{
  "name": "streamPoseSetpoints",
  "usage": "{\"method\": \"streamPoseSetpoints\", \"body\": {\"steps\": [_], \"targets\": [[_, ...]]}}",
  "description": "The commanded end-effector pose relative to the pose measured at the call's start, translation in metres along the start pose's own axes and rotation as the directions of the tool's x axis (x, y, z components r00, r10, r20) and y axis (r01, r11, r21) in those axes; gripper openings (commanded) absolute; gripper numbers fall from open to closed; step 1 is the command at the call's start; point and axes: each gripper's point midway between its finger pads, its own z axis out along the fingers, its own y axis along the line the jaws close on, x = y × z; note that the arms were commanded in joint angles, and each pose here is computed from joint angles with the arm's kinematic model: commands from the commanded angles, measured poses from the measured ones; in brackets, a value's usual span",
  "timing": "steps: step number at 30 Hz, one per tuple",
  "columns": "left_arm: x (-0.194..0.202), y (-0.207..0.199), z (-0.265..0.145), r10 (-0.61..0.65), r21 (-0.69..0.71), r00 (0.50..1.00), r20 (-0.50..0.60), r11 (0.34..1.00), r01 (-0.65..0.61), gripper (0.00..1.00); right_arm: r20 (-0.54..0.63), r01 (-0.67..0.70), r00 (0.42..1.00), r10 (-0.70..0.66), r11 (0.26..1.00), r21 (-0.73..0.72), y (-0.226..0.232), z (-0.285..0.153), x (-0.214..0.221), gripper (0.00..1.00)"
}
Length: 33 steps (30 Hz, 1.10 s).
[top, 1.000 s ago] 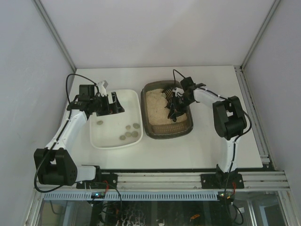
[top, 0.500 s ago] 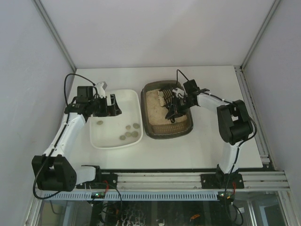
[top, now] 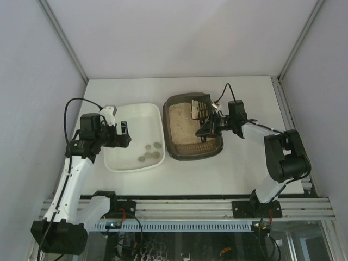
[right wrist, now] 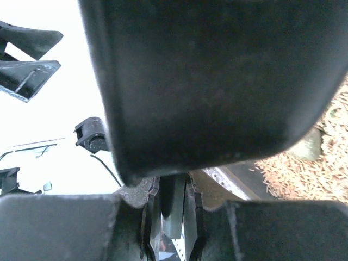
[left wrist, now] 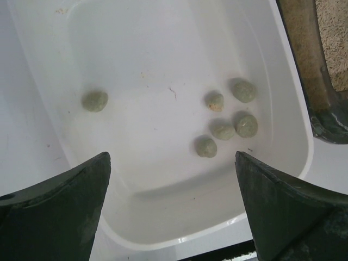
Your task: Clean the litter box
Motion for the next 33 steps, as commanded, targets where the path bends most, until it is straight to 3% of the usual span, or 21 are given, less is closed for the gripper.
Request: {"method": "streamPoseSetpoints", "body": {"steps": [1,4,6,8,13,17,20,26,33], "targets": [[0.015,0.005,-0.007,0.038,-0.023,0.999,-0.024,0.999,-0.038,1.00,0.106,0.185,0.979,-0.175,0.979,-0.092,0.037,-0.003,-0.018,0.00],[0.034,-0.003,-0.002,0.068,0.049,0.990,-0.127,0.997,-0.062,1.00,0.122,0.206,0.975,-0.188,0.965,-0.162,0.045,0.001,-0.010,0.00],[0.040,-0.004,0.002,0.073,0.067,0.981,-0.180,0.996,-0.062,1.00,0.211,0.276,0.951,-0.224,0.926,-0.257,0.062,-0.003,-0.013,0.00],[0.047,-0.007,0.007,0.085,0.102,0.967,-0.241,0.993,-0.062,1.00,0.237,0.236,0.958,-0.160,0.911,-0.338,0.072,-0.007,-0.013,0.00],[0.053,-0.005,0.013,0.100,0.112,0.956,-0.276,0.991,-0.072,0.99,0.312,0.275,0.940,-0.139,0.849,-0.451,0.094,-0.015,-0.013,0.00],[0.042,-0.002,0.008,0.117,0.084,0.975,-0.191,0.991,-0.102,0.99,0.288,0.305,0.936,-0.201,0.872,-0.383,0.089,-0.004,-0.002,0.00],[0.031,-0.001,-0.002,0.131,0.053,0.987,-0.091,0.991,-0.126,0.99,0.302,0.400,0.901,-0.311,0.865,-0.303,0.091,0.006,0.004,0.00],[0.020,0.009,-0.008,0.137,-0.020,0.990,-0.036,0.990,-0.137,1.00,0.245,0.488,0.848,-0.471,0.873,-0.013,0.075,0.019,0.003,0.00],[0.023,0.007,-0.005,0.138,0.002,0.989,-0.050,0.990,-0.138,1.00,0.282,0.444,0.864,-0.418,0.895,-0.035,0.080,0.012,-0.005,0.00]]}}
